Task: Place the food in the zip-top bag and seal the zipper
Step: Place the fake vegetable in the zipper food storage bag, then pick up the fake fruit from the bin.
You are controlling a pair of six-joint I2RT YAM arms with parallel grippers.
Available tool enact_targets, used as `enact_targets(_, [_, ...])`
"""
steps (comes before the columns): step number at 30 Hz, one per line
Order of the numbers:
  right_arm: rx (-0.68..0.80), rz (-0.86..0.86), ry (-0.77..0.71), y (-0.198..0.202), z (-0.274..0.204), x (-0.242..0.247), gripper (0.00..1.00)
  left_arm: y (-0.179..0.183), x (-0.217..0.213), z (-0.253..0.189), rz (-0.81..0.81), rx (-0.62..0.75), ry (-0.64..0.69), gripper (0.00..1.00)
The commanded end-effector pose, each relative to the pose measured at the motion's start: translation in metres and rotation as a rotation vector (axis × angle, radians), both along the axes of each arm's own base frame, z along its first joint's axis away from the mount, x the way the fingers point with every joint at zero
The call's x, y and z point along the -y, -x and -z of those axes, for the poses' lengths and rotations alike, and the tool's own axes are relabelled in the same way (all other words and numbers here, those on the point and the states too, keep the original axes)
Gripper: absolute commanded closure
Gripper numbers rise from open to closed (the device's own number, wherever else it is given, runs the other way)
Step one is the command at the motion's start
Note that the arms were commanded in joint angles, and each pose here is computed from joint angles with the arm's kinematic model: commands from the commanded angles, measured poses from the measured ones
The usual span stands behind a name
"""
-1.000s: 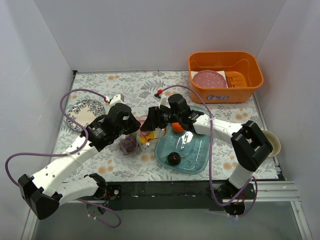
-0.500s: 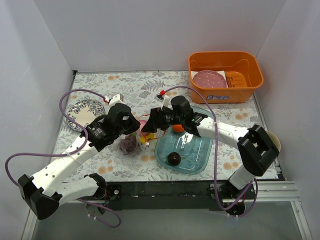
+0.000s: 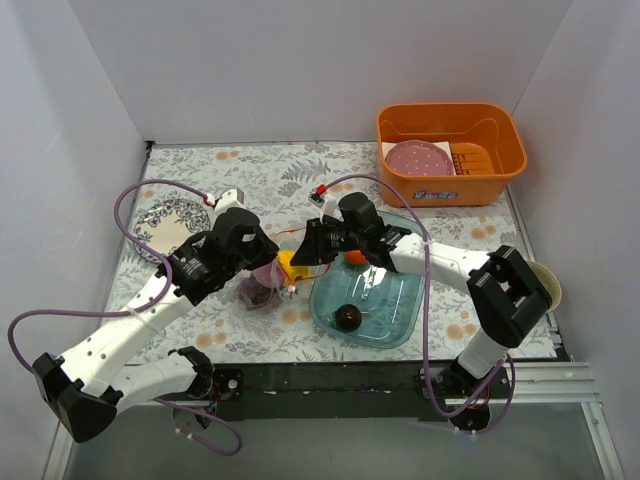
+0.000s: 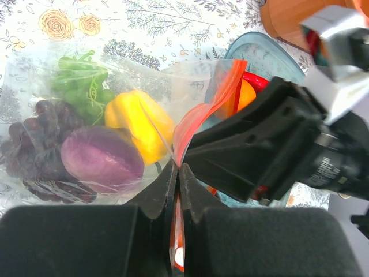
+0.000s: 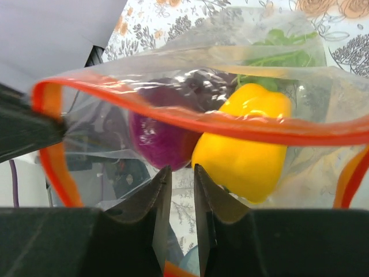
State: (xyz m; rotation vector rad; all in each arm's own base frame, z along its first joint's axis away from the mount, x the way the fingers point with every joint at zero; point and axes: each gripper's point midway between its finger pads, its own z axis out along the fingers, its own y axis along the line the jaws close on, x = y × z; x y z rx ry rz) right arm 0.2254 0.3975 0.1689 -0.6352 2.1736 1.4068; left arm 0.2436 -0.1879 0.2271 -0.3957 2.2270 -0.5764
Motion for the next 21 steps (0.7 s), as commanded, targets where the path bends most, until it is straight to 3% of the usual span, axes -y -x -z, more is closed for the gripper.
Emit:
enact_targets(1, [0.004,-0.038,-0.024,-0.002,-0.010,-0.012,0.70,-0.003,-0.003,-0.023,-0.023,0.059,0.042,1.00])
enact_targets(8, [0.095,0.030,-0.033,-0.005,-0.032,0.006,0.68,-0.002,-0.004,-0.017,-0.029,0.048,0.037,1.00])
enact_targets(10, [0.067,0.091,0.051,-0.009,-0.020,0.018,0.67,-0.002,-0.004,-0.017,-0.029,0.048,0.036,1.00])
enact_targets(18, [0.087,0.380,0.264,-0.009,0.005,0.098,0.37,-0.003,-0.002,0.003,-0.018,-0.005,-0.011,1.00])
enact_targets(21, [0.057,0.436,0.342,0.002,0.022,0.127,0.18,-0.003,-0.002,0.002,-0.015,0.011,0.003,1.00])
